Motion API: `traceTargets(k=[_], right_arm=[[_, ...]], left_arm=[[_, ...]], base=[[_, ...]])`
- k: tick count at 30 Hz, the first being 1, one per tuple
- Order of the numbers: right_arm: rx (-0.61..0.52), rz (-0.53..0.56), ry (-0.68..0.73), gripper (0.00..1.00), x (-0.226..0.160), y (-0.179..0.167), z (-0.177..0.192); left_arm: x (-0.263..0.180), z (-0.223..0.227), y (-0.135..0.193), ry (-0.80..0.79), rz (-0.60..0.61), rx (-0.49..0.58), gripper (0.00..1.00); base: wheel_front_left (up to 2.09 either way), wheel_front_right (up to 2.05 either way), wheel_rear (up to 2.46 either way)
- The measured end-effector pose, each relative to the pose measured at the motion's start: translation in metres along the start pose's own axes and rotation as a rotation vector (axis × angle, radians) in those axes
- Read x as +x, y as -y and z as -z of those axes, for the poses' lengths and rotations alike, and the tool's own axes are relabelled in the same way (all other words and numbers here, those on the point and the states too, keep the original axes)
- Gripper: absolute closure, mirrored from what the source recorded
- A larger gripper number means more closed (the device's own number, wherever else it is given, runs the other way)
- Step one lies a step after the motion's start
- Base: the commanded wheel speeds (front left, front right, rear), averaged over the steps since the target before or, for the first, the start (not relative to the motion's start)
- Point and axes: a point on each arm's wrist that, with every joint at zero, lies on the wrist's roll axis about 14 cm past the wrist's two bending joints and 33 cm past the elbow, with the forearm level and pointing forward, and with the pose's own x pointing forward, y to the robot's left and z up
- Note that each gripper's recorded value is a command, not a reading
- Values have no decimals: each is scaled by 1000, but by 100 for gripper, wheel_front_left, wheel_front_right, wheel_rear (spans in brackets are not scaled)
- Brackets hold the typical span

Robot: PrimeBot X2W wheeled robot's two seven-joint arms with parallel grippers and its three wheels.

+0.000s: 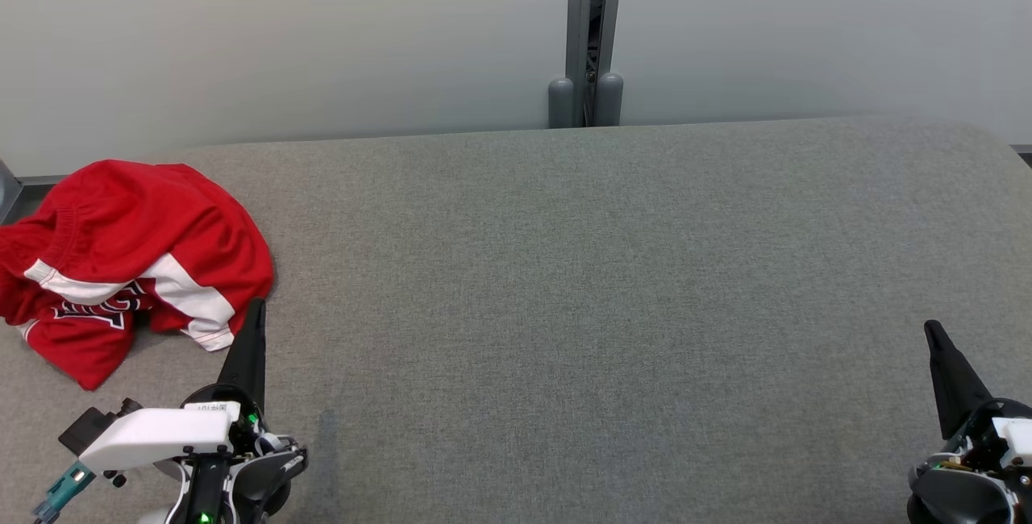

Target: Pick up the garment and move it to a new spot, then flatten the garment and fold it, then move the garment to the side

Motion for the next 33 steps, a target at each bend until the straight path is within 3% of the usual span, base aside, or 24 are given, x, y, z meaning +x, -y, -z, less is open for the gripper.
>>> traceTargets(k=[30,31,33], right_arm=[[0,0,0,100,0,0,0],[1,6,0,0,-1,2,0],[12,36,-2,0,-5,13,4]], left_arm=[[0,0,0,0,0,0,100],[0,0,-2,0,-5,-1,0],[-5,2,-13,-1,-37,-6,0]], base=[[0,0,0],[0,0,0],[0,0,0]])
